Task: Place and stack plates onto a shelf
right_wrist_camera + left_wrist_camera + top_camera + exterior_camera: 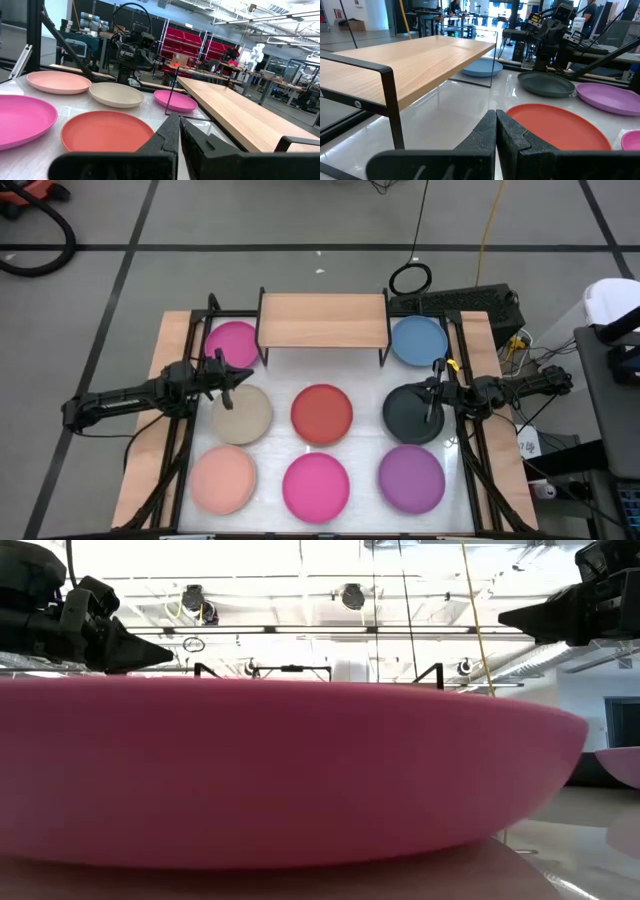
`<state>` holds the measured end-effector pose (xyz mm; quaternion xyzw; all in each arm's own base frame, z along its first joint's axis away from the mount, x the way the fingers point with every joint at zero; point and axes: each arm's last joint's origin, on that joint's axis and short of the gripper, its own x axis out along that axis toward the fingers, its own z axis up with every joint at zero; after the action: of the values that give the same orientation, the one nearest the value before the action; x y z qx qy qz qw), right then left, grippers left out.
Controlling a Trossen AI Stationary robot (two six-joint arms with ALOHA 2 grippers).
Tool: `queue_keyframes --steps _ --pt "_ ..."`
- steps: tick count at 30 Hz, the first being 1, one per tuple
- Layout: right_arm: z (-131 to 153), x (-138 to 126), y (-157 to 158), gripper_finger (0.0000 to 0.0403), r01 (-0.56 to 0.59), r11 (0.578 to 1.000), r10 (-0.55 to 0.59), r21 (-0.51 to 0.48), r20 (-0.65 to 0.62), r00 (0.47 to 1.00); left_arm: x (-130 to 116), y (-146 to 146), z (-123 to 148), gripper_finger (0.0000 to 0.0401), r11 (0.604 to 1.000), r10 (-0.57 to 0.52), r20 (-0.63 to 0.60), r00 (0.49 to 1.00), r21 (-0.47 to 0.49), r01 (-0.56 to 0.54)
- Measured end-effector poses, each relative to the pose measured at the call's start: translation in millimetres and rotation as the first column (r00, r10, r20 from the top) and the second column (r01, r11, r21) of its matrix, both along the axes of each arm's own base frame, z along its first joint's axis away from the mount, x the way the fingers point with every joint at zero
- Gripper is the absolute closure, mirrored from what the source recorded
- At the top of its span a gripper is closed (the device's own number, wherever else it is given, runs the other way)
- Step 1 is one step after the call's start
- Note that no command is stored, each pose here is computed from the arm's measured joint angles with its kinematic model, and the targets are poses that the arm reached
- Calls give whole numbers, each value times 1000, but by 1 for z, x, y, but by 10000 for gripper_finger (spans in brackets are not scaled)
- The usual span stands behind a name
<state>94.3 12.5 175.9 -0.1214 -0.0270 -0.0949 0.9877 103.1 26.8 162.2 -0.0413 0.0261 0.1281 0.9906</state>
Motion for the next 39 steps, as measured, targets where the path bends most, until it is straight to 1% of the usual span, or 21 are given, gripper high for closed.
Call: queue_keyframes --steps 28,30,35,39 --pt "0 0 0 403 0 1000 0 -1 0 1000 0 0 0 398 1000 0 -1 1000 0 0" --pt "0 0 0 403 1 1000 -1 -15 -2 1000 0 0 0 398 1000 0 0 1000 0 0" --pt "3 0 0 403 18 994 -17 -107 5 1000 0 0 0 398 1000 0 0 1000 0 0" --pt "10 -1 -1 403 53 993 -45 -109 76 996 0 0 0 398 1000 0 0 1000 0 0"
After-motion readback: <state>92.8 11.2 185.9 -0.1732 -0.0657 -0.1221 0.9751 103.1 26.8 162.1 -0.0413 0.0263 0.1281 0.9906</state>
